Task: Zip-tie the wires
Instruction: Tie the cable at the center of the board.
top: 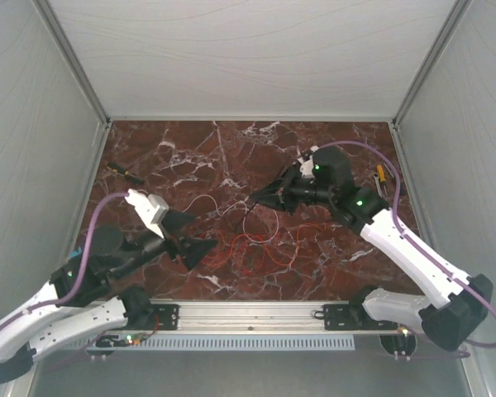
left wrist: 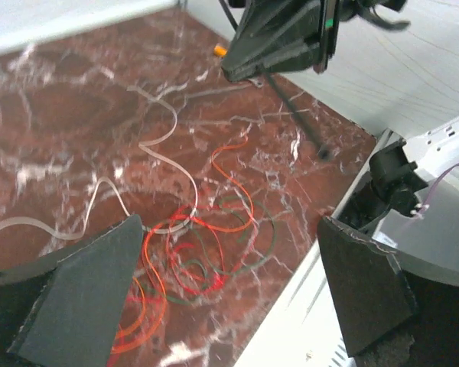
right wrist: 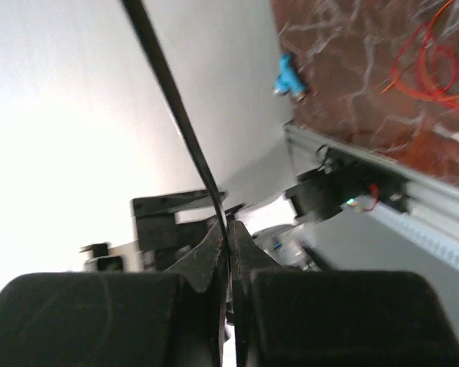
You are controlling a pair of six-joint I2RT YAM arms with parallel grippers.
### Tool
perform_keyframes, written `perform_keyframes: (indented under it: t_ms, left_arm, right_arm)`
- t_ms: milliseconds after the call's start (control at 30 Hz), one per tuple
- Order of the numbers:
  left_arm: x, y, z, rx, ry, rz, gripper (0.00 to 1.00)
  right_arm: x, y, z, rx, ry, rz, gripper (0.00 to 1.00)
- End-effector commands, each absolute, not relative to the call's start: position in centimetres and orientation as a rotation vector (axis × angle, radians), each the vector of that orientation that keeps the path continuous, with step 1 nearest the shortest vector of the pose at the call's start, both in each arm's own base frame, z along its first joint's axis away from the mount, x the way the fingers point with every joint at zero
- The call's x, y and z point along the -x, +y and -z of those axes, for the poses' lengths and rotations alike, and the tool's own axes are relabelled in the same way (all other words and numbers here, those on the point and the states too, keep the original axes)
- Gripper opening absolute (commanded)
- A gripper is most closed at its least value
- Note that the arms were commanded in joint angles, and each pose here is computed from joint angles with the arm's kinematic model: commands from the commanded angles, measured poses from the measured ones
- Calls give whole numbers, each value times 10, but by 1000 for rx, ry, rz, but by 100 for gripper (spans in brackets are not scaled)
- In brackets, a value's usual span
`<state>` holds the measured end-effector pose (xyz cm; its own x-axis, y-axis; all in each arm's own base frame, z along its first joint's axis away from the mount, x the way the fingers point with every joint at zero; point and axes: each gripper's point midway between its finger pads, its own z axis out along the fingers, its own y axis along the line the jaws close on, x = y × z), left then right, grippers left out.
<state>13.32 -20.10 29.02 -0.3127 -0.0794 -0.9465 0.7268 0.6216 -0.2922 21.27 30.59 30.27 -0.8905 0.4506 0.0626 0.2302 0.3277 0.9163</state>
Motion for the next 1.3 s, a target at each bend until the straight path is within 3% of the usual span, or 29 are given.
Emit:
perform_keyframes:
  t_ms: [0, 100, 200, 367, 1267]
  left_arm:
    - [-125, -216, -347, -706, 1181, 887, 93]
    - [-108, -225, -360, -887, 875, 793, 87]
    - [-110, -241, -362, -990, 795, 729, 84]
    - [-107, -260, -379, -1059, 649, 699, 69]
    - [-95, -317, -401, -1232, 489, 787, 48]
  right_arm:
    - [-187, 299, -343, -605, 2433, -1900, 0]
    - [-175, 296, -361, -548, 2469, -1973, 0]
    - [-161, 295, -377, -504, 2495, -2059, 0]
    - [-146, 290, -384, -473, 2510, -2112, 0]
    - [-138, 285, -363, -543, 2514, -2145, 0]
